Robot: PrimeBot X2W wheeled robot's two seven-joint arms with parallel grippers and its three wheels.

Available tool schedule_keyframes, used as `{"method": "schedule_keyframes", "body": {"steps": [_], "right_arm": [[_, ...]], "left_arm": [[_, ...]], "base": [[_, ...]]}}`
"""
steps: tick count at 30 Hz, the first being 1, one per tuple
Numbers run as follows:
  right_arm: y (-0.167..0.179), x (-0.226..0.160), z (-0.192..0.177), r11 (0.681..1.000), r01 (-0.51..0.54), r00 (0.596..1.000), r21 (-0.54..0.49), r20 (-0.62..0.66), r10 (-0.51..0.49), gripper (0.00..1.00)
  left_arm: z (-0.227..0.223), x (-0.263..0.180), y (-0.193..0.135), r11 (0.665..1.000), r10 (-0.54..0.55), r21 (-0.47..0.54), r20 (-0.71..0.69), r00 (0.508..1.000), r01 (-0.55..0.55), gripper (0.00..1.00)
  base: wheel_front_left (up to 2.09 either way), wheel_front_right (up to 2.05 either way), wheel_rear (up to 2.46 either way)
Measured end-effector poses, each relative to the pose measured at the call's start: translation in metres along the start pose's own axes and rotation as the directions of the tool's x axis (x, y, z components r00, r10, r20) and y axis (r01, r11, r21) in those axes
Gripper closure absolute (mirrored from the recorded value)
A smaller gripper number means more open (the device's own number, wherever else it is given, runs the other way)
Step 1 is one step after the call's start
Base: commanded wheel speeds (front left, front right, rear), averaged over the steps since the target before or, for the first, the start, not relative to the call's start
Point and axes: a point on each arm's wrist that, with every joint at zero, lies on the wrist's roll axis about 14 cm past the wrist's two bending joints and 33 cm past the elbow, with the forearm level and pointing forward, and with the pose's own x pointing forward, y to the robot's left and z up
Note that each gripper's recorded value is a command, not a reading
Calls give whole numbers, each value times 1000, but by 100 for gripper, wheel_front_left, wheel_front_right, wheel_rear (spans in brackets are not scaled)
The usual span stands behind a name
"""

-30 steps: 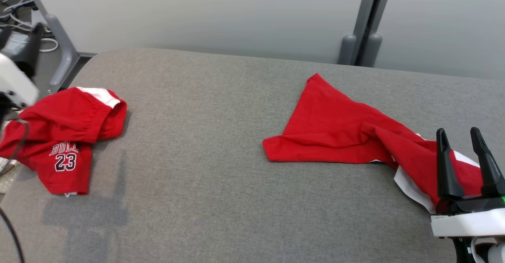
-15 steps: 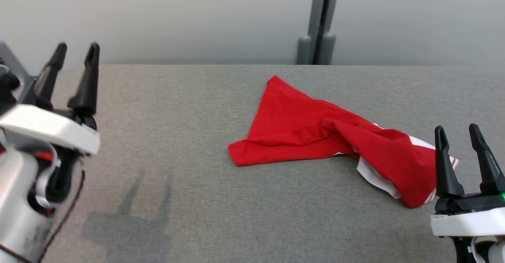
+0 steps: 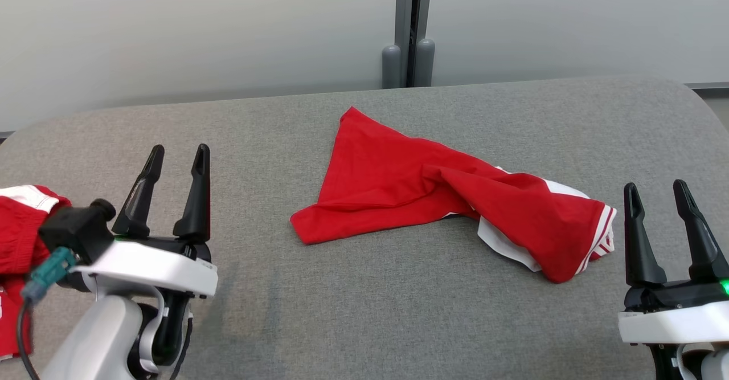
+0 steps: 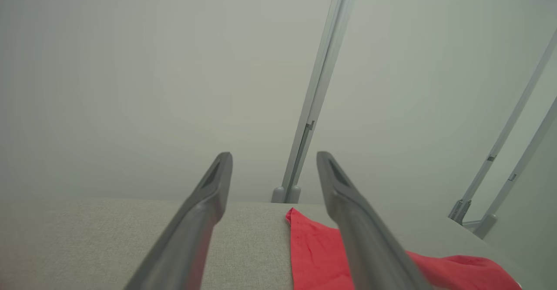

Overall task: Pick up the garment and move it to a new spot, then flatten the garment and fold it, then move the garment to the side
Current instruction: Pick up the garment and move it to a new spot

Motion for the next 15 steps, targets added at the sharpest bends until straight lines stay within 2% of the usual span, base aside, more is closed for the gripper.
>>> {"method": "schedule_keyframes", "body": {"steps": [3,15], "right_arm": [[-3,-4,0,1000,16,1000,2,-1,-16,0],[-4,-15,-9,999,47,999,19,-27,-46,0]], "left_arm": [[-5,-5,-1,999,12,34,14,1000,-12,0],[-35,-28,-3,999,46,24,-5,999,-46,0]], "base": [[0,0,0],[0,0,0]]}}
